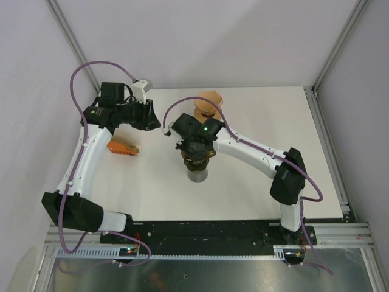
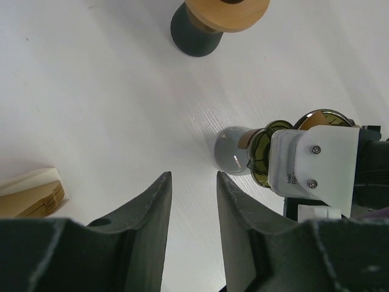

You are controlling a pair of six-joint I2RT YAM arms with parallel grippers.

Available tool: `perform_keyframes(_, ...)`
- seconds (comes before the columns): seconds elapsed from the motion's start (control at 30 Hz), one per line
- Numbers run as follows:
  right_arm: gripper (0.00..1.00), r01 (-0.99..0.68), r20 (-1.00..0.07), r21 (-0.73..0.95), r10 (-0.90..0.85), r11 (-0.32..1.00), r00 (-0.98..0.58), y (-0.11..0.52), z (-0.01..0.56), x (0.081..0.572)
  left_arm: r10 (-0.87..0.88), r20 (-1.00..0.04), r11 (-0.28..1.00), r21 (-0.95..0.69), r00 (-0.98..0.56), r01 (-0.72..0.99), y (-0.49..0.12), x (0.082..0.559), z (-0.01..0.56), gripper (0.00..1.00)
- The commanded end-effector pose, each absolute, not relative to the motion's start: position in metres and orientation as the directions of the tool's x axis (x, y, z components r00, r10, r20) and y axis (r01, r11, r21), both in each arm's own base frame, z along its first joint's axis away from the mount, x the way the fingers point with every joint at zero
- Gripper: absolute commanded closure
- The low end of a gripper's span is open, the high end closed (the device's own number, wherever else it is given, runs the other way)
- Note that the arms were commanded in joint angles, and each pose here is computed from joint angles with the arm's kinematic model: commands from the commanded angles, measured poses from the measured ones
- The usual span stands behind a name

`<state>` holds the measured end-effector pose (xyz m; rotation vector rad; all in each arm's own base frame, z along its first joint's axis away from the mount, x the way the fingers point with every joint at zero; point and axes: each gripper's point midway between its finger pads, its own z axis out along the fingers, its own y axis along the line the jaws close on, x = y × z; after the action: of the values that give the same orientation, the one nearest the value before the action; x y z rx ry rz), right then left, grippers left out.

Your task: Place the coffee filter in the dripper

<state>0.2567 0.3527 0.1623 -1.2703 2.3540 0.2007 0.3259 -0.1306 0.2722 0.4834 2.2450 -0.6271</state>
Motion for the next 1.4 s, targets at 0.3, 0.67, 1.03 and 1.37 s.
perform_keyframes(0.3, 1.0, -0.818, -0.397, -0.132, -0.786, 0.56, -0.474, 0.347, 0.149, 0.262, 0.143, -0.805, 0.792, -0.256, -0.576, 0.554, -0.129, 0.324, 0.299, 0.59)
perform_keyframes(0.67, 1.0, -0.82, -0.418, -0.085, -0.767, 0.567, -0.487, 0.348, 0.151, 0.264, 0.144, -0.806, 0.789, -0.256, -0.574, 0.558, -0.129, 0.323, 0.298, 0.59)
perform_keyframes(1.03, 1.0, -0.821, -0.544, -0.077, -0.714, 0.566, -0.441, 0.359, 0.193, 0.269, 0.141, -0.812, 0.79, -0.253, -0.567, 0.558, -0.129, 0.324, 0.302, 0.59)
perform_keyframes(1.37, 1.0, -0.814, -0.602, -0.089, -0.682, 0.573, -0.415, 0.355, 0.218, 0.273, 0.14, -0.818, 0.79, -0.247, -0.557, 0.562, -0.129, 0.324, 0.306, 0.58)
